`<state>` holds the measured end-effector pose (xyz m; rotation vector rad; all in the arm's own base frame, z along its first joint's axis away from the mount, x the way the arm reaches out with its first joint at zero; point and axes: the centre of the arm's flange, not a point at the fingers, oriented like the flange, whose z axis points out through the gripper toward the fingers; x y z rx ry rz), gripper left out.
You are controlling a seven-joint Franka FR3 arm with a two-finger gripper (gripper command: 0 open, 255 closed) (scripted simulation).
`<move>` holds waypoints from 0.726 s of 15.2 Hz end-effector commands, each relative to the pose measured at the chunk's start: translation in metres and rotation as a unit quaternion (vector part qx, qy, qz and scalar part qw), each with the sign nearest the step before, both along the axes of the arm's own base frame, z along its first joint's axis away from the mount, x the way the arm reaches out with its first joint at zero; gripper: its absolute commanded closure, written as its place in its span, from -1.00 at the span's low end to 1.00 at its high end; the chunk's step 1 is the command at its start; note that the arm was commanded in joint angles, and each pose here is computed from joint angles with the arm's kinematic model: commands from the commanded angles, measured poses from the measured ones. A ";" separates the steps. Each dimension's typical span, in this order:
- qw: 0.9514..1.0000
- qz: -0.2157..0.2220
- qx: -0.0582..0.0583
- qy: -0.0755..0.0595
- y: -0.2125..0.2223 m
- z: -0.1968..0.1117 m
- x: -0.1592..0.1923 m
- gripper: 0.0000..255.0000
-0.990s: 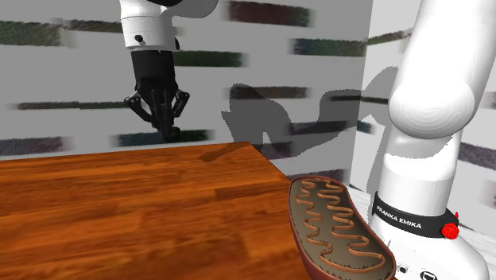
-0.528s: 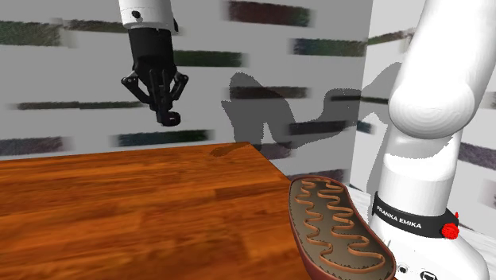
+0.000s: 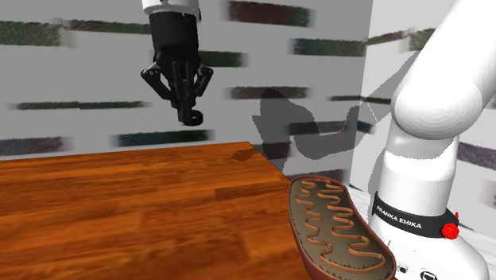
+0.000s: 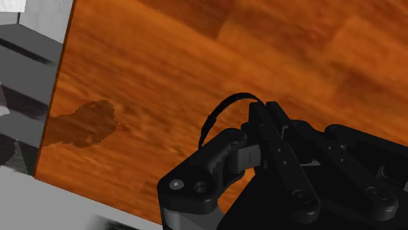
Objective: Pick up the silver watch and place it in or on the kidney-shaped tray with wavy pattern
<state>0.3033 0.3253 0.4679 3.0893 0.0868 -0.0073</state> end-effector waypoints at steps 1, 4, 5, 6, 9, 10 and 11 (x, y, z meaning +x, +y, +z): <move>1.000 -0.001 0.000 0.000 -0.004 0.000 -0.025 1.00; 1.000 -0.001 0.000 0.000 -0.011 0.001 -0.064 1.00; 1.000 -0.001 0.000 0.000 -0.013 0.002 -0.077 1.00; 1.000 -0.001 0.000 0.000 -0.015 0.002 -0.090 1.00; 1.000 -0.001 0.000 0.000 -0.021 0.004 -0.129 1.00; 1.000 -0.001 0.000 0.000 -0.023 0.005 -0.142 1.00; 1.000 -0.001 0.000 0.000 -0.026 0.005 -0.155 1.00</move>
